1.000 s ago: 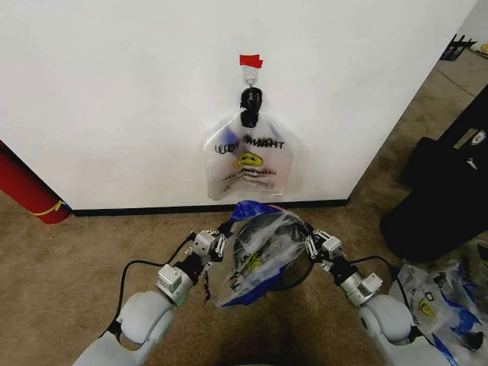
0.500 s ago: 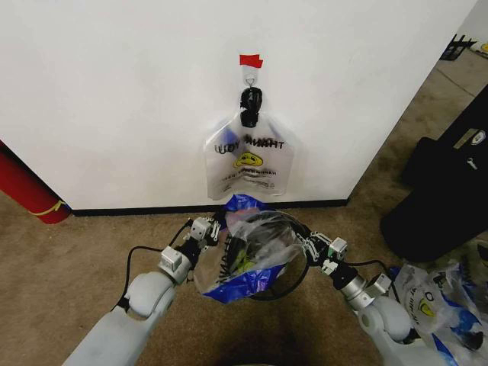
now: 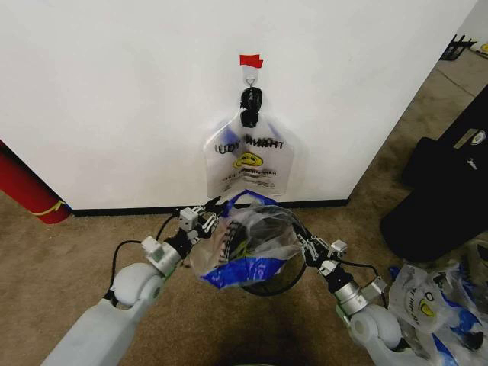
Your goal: Pick up the garbage bag from the wall and place it over the trash bin.
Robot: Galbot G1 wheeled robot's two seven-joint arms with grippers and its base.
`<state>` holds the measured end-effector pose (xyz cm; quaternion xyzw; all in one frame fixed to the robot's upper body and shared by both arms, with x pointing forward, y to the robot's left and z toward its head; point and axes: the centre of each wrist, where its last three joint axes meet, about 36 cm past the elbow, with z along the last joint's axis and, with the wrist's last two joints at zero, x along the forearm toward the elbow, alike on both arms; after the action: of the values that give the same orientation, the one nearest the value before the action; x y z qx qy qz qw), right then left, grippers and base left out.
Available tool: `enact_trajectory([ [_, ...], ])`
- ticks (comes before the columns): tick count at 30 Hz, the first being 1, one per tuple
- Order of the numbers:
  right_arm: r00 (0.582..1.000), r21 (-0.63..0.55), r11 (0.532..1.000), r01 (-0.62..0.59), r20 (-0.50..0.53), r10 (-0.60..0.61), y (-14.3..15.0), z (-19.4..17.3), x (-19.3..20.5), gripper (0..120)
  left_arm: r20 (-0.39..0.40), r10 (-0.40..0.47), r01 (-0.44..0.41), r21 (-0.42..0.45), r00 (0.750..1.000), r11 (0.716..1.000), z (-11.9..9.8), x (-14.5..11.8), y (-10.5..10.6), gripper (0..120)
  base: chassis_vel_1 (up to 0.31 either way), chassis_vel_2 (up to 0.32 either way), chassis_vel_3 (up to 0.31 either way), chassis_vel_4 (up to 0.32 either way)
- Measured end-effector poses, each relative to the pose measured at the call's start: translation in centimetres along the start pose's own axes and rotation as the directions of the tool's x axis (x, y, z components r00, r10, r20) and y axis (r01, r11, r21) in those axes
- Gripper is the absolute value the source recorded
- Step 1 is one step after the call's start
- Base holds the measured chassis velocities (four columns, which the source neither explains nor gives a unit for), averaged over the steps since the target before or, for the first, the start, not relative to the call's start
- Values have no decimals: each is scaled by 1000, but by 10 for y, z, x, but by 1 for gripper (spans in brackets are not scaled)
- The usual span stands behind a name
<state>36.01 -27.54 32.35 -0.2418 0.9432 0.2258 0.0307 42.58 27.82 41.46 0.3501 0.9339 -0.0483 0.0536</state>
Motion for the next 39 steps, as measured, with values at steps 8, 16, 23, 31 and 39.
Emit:
enact_trajectory([
  [8,996,35,995,-94,2,94,-9,-3,-9,0,27,166,-161,-143,986,977,-35,13,-45,82,0,0,0,0],
  [16,996,118,990,-80,41,76,-4,-12,-10,0,-110,303,-322,-354,947,878,-11,24,-72,95,0,0,0,0],
  [23,997,173,984,-50,60,41,6,-16,-9,0,-136,260,-293,-383,956,876,6,23,-74,80,0,0,0,0],
  [31,998,219,976,-19,60,6,10,-16,-11,0,-147,221,-262,-395,964,881,7,23,-72,54,0,0,0,0],
  [39,997,232,973,3,74,-21,15,-23,-17,0,-190,215,-277,-416,958,866,8,25,-68,17,0,0,0,0],
])
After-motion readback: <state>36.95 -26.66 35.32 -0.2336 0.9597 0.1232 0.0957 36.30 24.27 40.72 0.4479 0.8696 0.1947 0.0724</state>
